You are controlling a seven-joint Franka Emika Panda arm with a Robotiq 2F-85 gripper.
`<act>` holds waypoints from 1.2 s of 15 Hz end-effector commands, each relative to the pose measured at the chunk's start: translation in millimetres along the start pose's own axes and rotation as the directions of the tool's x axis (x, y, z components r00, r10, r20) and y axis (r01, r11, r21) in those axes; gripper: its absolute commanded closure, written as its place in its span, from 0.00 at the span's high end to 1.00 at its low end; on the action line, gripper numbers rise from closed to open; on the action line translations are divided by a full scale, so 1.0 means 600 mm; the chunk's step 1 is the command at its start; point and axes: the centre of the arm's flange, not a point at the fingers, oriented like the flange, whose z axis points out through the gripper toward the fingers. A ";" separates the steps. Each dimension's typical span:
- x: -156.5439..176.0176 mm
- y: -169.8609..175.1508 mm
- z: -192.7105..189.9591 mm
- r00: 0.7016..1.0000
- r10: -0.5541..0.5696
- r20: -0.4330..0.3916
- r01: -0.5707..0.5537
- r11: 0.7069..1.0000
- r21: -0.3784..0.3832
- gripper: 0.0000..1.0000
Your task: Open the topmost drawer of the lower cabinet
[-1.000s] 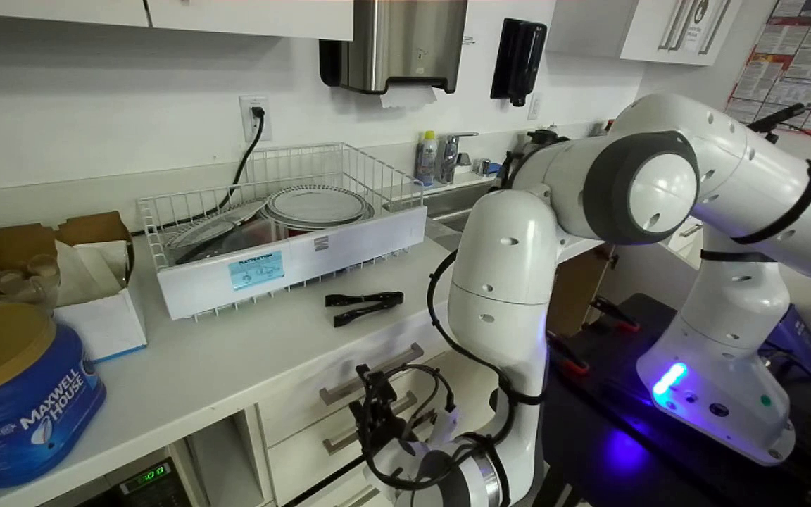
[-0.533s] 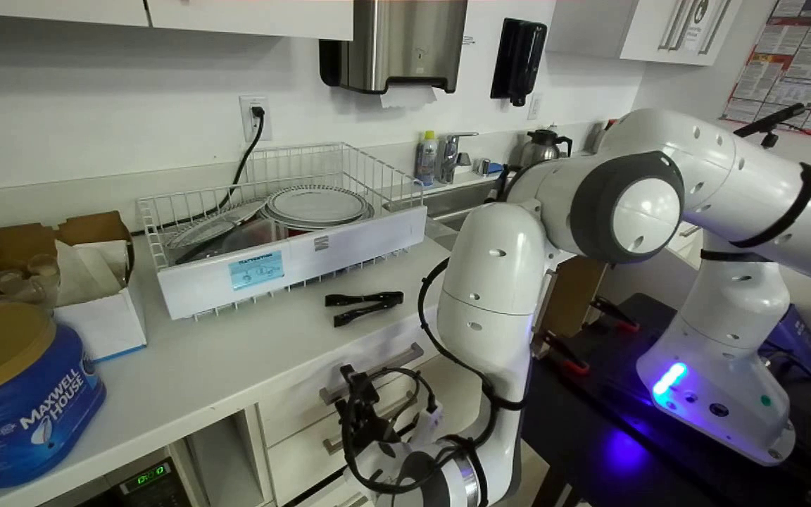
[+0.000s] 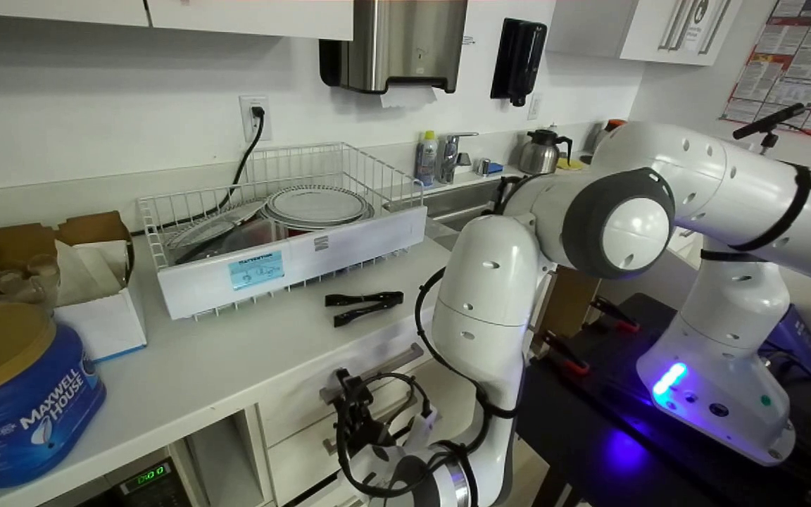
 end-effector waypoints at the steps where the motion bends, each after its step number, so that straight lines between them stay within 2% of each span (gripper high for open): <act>1: 0.009 -0.012 0.006 1.000 -0.016 0.005 0.016 1.000 -0.017 0.46; 7: 0.005 -0.011 0.002 1.000 -0.010 0.008 0.010 1.000 -0.023 0.01; 12: 0.003 -0.010 -0.018 1.000 -0.019 0.009 0.019 0.999 -0.031 0.04; 18: -0.016 -0.016 -0.110 0.999 0.003 0.051 0.000 0.998 -0.060 0.04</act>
